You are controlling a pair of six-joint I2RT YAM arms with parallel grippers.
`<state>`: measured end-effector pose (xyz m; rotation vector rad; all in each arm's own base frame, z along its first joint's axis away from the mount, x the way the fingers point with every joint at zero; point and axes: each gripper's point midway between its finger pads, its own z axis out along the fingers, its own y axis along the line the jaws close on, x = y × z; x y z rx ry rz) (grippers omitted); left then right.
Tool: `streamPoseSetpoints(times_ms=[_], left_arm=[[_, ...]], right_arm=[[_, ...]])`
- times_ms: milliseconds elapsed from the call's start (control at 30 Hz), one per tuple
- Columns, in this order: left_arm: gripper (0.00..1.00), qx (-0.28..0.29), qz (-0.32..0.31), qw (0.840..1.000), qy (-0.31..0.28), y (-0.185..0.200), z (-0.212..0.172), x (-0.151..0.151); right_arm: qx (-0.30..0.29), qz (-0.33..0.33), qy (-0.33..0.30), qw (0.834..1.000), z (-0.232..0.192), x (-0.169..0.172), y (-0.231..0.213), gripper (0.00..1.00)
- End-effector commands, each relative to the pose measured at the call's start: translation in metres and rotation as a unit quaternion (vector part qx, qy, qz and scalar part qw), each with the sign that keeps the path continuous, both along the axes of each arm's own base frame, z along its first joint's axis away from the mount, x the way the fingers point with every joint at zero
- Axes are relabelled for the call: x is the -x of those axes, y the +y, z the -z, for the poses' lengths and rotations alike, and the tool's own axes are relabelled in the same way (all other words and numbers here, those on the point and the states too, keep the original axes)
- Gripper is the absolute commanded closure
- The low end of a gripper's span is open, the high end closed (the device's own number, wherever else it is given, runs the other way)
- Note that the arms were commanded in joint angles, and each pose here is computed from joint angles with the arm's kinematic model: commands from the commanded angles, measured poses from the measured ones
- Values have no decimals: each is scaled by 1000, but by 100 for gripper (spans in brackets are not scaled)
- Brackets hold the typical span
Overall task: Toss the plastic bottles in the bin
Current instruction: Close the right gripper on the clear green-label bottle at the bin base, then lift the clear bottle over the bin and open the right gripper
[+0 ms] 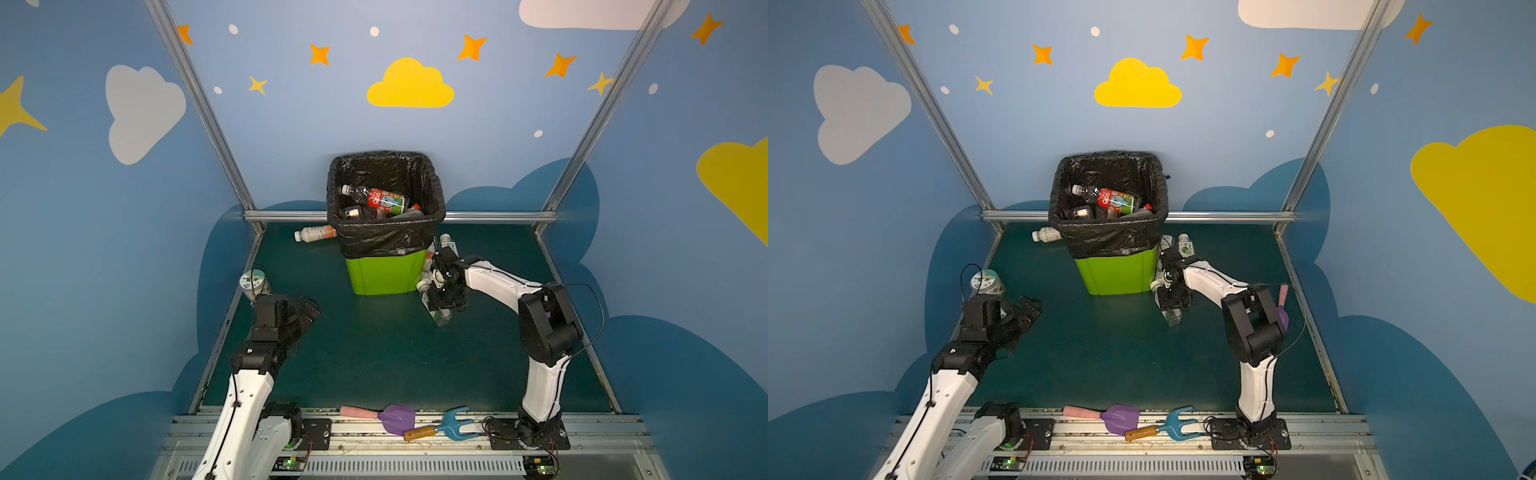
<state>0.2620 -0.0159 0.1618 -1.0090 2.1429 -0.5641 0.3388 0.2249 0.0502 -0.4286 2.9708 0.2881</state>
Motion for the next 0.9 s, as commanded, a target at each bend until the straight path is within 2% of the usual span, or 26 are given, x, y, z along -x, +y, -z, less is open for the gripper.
streamPoseSetpoints(times_ms=[0, 200, 400, 500, 567, 733, 867], left_arm=[[0, -18, -3, 1000, 11, 6, 4, 4], [0, -27, 2, 1000, 16, 6, 4, 4], [0, -28, 16, 999, 13, 3, 3, -2], [0, -30, 24, 999, 14, 2, 1, -7], [0, -29, 29, 999, 13, 0, -1, -12], [0, -28, 42, 999, 12, -4, -6, -24], [0, -30, 52, 998, 14, -6, -8, -30]], right_arm=[[11, 11, -6, 1000, -9, 0, -5, 53], [-38, 62, -44, 996, -47, 5, -16, 57], [-95, 144, -79, 982, -88, 16, -53, 61], [-121, 179, -103, 971, -109, 24, -76, 67], [-130, 198, -120, 964, -124, 30, -90, 78], [-137, 244, -174, 944, -159, 43, -119, 77], [-151, 276, -253, 915, -207, 49, -141, 77]])
